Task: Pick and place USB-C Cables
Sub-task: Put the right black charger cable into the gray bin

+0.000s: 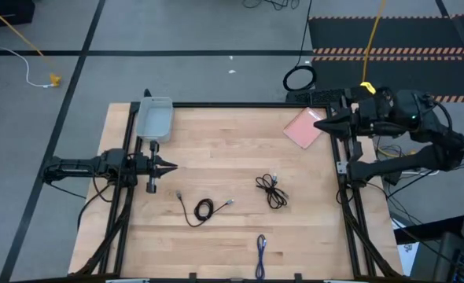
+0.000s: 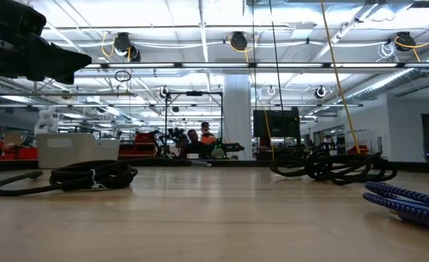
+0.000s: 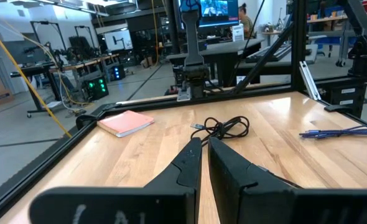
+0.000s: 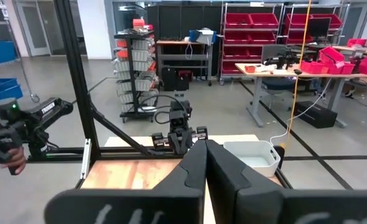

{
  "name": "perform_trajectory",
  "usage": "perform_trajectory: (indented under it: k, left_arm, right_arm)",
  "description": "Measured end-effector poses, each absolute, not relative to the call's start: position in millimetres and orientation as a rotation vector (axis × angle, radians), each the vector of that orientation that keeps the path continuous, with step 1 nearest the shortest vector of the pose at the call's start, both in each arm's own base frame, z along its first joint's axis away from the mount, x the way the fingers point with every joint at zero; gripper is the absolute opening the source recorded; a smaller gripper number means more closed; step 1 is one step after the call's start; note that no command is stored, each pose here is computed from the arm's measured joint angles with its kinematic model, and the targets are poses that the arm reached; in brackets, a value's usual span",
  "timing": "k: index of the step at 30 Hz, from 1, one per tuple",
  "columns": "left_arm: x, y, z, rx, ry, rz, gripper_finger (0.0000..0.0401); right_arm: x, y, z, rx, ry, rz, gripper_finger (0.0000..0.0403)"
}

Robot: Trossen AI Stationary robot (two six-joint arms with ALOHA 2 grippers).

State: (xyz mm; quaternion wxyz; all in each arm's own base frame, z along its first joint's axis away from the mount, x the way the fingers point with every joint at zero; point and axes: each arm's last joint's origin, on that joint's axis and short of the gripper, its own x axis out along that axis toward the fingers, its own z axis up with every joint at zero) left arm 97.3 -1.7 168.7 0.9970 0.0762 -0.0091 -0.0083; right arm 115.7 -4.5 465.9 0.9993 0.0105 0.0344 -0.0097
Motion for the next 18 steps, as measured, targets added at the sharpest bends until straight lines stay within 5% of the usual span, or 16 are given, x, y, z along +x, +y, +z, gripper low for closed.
perform_trajectory:
  k: [10,18]
  left_arm:
    - [96.1,-1.4,183.0,0.002,-0.167,-0.008,0.0033]
    - [76.8,-2.5,247.9,-0.154,-0.378,-0.058,0.0033]
  right_arm:
    - [118.2,-4.7,466.1,0.03,0.068,-0.021,0.0]
    - [118.2,-4.7,468.4,0.054,0.043,-0.023,0.0]
